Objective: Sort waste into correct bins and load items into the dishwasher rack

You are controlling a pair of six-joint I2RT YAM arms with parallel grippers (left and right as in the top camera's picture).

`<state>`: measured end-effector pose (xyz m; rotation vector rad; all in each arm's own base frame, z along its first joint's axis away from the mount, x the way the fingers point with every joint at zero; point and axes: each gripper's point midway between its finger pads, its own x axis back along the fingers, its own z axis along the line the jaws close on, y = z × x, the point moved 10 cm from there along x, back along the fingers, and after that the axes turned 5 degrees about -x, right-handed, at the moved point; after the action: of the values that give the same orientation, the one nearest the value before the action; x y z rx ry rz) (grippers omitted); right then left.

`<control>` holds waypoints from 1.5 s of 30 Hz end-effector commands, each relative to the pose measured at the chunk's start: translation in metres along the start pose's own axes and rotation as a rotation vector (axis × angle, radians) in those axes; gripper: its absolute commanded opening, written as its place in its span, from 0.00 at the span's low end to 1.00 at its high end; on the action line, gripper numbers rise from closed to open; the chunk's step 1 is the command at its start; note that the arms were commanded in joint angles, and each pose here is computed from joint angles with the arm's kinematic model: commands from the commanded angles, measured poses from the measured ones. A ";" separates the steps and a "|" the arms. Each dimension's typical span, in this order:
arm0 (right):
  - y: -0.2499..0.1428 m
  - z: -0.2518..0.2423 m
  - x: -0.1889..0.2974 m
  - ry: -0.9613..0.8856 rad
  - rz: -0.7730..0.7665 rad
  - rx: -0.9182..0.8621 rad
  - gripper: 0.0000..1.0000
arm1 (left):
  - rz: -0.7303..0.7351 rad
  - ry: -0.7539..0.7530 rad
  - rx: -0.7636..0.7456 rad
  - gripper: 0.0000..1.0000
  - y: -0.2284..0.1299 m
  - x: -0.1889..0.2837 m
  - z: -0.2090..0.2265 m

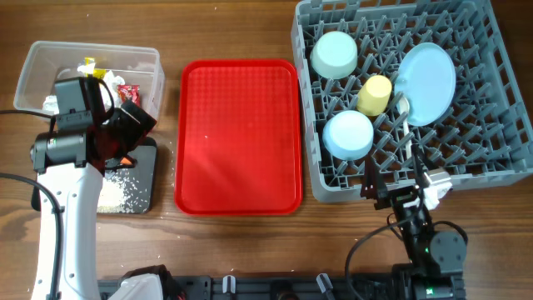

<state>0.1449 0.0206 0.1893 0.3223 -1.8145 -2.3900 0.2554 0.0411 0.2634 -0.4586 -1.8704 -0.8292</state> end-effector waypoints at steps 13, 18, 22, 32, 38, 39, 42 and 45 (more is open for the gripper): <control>-0.012 -0.008 0.002 -0.095 0.064 -0.034 1.00 | -0.028 0.000 0.002 1.00 0.003 0.006 0.001; -0.012 -0.008 0.002 -0.095 0.064 -0.034 1.00 | -0.028 0.000 0.002 1.00 0.003 0.006 0.001; -0.012 -0.008 0.002 -0.095 0.064 -0.034 1.00 | -0.028 0.000 0.002 1.00 0.003 0.006 0.001; -0.012 -0.008 0.002 -0.095 0.064 -0.034 1.00 | -0.028 0.000 0.002 1.00 0.003 0.006 0.001; -0.012 -0.008 0.002 -0.095 0.064 -0.034 1.00 | -0.139 -0.062 0.004 1.00 -0.003 0.042 0.006; -0.012 -0.008 0.002 -0.095 0.064 -0.034 1.00 | -0.175 -0.087 0.004 1.00 -0.006 0.054 0.008; -0.012 -0.008 0.002 -0.095 0.064 -0.034 1.00 | -0.324 -0.191 0.000 1.00 -0.025 0.103 0.020; -0.012 -0.008 0.002 -0.095 0.064 -0.034 1.00 | -0.499 -0.315 -0.003 1.00 -0.056 0.152 0.039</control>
<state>0.1463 0.0164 0.1745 0.1441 -1.7980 -2.4018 0.1703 0.0286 0.3490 -0.2340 -2.2069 -1.0475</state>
